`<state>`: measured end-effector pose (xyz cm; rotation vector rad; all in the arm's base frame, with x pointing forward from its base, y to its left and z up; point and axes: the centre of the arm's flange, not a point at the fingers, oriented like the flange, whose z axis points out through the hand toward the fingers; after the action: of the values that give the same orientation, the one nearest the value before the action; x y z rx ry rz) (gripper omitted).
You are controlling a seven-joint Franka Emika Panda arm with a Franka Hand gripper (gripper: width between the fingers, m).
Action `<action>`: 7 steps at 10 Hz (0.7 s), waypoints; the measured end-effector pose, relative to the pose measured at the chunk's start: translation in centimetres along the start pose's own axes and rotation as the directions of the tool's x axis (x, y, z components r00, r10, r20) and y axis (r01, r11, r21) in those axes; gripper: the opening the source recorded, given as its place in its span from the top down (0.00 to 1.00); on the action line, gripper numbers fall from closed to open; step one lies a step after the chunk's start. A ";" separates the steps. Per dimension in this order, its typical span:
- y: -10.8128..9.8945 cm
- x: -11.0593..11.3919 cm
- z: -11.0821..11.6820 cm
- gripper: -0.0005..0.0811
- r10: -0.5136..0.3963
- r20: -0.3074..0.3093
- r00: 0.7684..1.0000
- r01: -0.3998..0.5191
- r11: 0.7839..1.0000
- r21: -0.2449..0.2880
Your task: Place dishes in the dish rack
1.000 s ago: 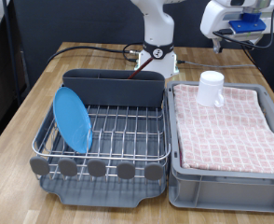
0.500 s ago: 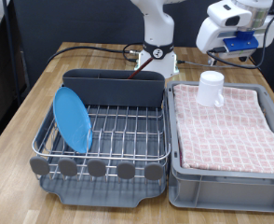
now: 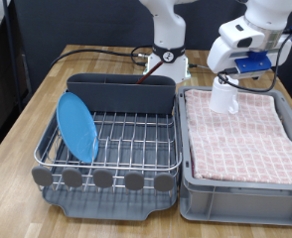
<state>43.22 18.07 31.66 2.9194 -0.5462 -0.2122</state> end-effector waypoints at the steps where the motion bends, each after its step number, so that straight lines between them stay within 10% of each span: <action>1: -0.2 0.1 0.6 0.01 0.001 0.000 1.000 -0.001 1.000 0.003; 7: -0.8 0.7 3.7 0.01 0.016 0.027 1.000 -0.016 1.000 0.007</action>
<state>43.51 18.11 27.83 2.9215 -0.5757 -0.2484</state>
